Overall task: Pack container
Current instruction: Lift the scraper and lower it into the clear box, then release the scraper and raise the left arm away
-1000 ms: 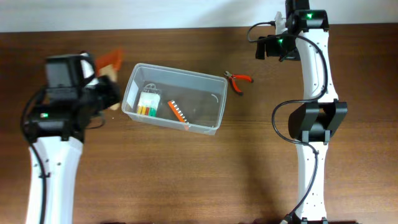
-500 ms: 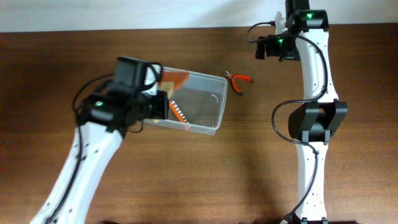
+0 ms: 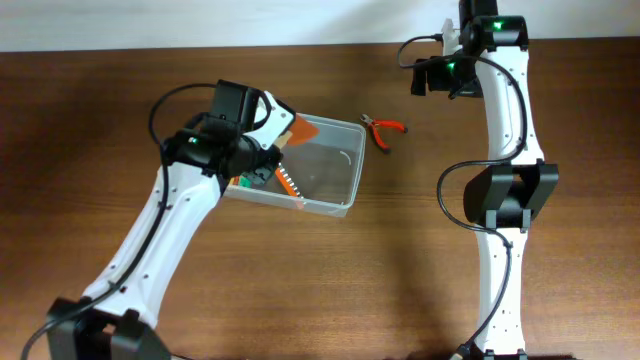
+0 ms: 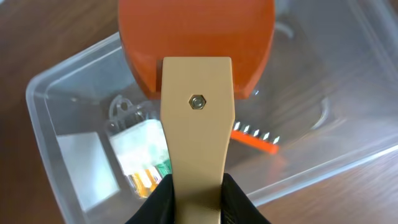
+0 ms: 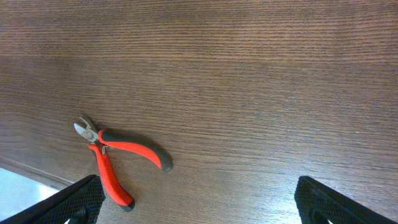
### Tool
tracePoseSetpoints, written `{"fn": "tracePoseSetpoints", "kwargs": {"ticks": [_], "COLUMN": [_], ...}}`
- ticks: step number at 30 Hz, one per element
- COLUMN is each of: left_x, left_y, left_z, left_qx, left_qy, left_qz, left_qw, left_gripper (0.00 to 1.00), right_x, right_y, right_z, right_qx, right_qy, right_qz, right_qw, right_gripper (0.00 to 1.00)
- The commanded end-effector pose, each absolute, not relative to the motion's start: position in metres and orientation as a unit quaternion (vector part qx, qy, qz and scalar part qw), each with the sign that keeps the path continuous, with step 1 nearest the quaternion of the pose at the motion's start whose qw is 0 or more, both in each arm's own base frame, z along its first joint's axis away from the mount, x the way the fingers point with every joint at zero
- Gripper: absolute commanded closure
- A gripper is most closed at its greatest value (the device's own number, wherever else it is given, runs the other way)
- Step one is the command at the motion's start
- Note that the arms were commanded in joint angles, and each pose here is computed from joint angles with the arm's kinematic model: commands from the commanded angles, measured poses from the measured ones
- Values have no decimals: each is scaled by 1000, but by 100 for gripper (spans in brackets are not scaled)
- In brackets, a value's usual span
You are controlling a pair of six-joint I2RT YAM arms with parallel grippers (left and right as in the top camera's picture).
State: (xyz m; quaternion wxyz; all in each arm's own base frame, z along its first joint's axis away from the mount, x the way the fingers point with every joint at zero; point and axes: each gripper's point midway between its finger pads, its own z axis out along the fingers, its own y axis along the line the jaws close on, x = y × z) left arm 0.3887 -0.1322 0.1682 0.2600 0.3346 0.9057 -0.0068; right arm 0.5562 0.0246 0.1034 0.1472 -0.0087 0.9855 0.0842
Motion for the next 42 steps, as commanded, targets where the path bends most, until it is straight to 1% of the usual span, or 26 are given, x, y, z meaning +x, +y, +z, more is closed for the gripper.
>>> {"fn": "tracePoseSetpoints", "kwargs": {"ticks": [1, 7, 12, 20, 21, 22, 23, 24, 25, 27, 28, 30, 31, 33, 34, 36, 39, 42], "left_x": [399, 394, 395, 404, 405, 406, 407, 409, 410, 416, 418, 423, 426, 434, 439, 455, 473, 487], "left_y": [-131, -130, -130, -128, -128, -129, -129, -130, -130, -132, -133, -134, -135, -138, -139, -144, -150, -145], "left_z": [160, 123, 105, 75, 72, 69, 67, 67, 68, 70, 71, 75, 79, 92, 100, 129, 182, 248], "left_qx": [409, 454, 494, 495, 495, 496, 496, 496, 495, 494, 494, 484, 474, 445, 427, 375, 311, 244], "left_qy": [877, 869, 851, 855, 855, 855, 855, 854, 854, 852, 851, 855, 859, 870, 877, 890, 896, 890], "left_qz": [26, 28, 32, 29, 29, 29, 29, 29, 30, 33, 34, 34, 33, 30, 27, 19, 4, 2], "left_qw": [251, 195, 174, 153, 151, 151, 151, 154, 158, 169, 174, 184, 191, 208, 220, 258, 318, 385], "left_gripper": [98, 98, 98, 97, 94, 83, 67, 58, 53, 50, 43, 26, 19, 13, 8, 1, 1, 1], "right_x": [559, 559, 559, 559, 559, 559, 559, 559, 559, 559, 559, 559, 559, 559, 559, 559, 559, 559], "right_y": [27, 27, 27, 27, 27, 27, 27, 27, 27, 27, 27, 27, 27, 27, 27, 27, 27, 27], "right_z": [113, 113, 113, 113, 113, 113, 113, 113, 113, 113, 113, 113, 113, 113, 113, 113, 113, 113], "right_qx": [-13, -13, -13, -13, -13, -13, -13, -13, -13, -13, -13, -13, -13, -13, -13, -13, -13, -13], "right_qy": [983, 983, 983, 983, 983, 983, 983, 983, 983, 983, 983, 983, 983, 983, 983, 983, 983, 983], "right_qz": [88, 88, 88, 88, 88, 88, 88, 88, 88, 88, 88, 88, 88, 88, 88, 88, 88, 88], "right_qw": [160, 160, 160, 160, 160, 160, 160, 160, 160, 160, 160, 160, 160, 160, 160, 160, 160, 160], "right_gripper": [1, 1, 1, 1, 1, 1, 1, 1, 1, 1, 1, 1, 1, 1, 1, 1, 1, 1]}}
